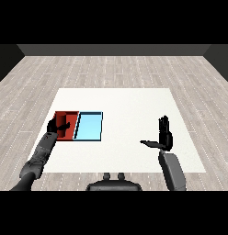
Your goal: Pick the red can and put it in the red box
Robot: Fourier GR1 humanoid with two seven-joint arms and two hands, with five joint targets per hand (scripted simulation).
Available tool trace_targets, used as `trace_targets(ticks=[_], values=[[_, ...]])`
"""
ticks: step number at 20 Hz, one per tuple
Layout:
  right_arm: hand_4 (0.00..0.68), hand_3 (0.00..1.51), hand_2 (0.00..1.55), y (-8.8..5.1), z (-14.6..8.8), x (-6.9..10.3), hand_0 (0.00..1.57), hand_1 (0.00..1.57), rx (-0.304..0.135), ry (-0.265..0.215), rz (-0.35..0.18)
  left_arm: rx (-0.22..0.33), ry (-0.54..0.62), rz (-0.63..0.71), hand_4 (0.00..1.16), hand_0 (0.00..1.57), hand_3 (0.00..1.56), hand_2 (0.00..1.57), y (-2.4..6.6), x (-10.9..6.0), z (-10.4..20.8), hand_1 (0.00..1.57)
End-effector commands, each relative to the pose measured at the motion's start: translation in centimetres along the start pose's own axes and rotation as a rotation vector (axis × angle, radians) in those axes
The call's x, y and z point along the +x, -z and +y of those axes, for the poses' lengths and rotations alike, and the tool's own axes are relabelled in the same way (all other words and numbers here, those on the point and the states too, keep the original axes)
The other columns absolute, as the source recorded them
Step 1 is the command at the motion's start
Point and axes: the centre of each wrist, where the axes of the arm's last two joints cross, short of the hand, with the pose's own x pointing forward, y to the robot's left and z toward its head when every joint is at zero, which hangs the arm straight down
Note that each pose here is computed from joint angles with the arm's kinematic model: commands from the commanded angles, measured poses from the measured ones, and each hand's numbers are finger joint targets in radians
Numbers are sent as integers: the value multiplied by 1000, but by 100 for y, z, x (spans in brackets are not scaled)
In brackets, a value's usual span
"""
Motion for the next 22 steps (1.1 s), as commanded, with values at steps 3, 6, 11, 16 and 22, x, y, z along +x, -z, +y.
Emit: trace_targets(ticks=[3,6,11,16,22], values=[[0,0,0,26,10,-14,0,0,25,-23,-31,-21,-13,154,672,760,0,758,-52,-202,-84,760],[0,0,0,61,-10,71,0,0,12,13,-55,-115,-24,122,505,714,0,696,-51,-279,-22,714],[0,0,0,80,25,38,0,0,40,27,-55,-135,242,160,0,0,0,0,58,-141,135,0],[0,0,0,28,133,258,0,0,46,25,-66,-130,142,252,0,0,0,0,104,136,50,0],[0,0,0,50,-92,181,0,0,50,23,-81,82,-153,13,0,0,0,0,114,-40,254,0]])
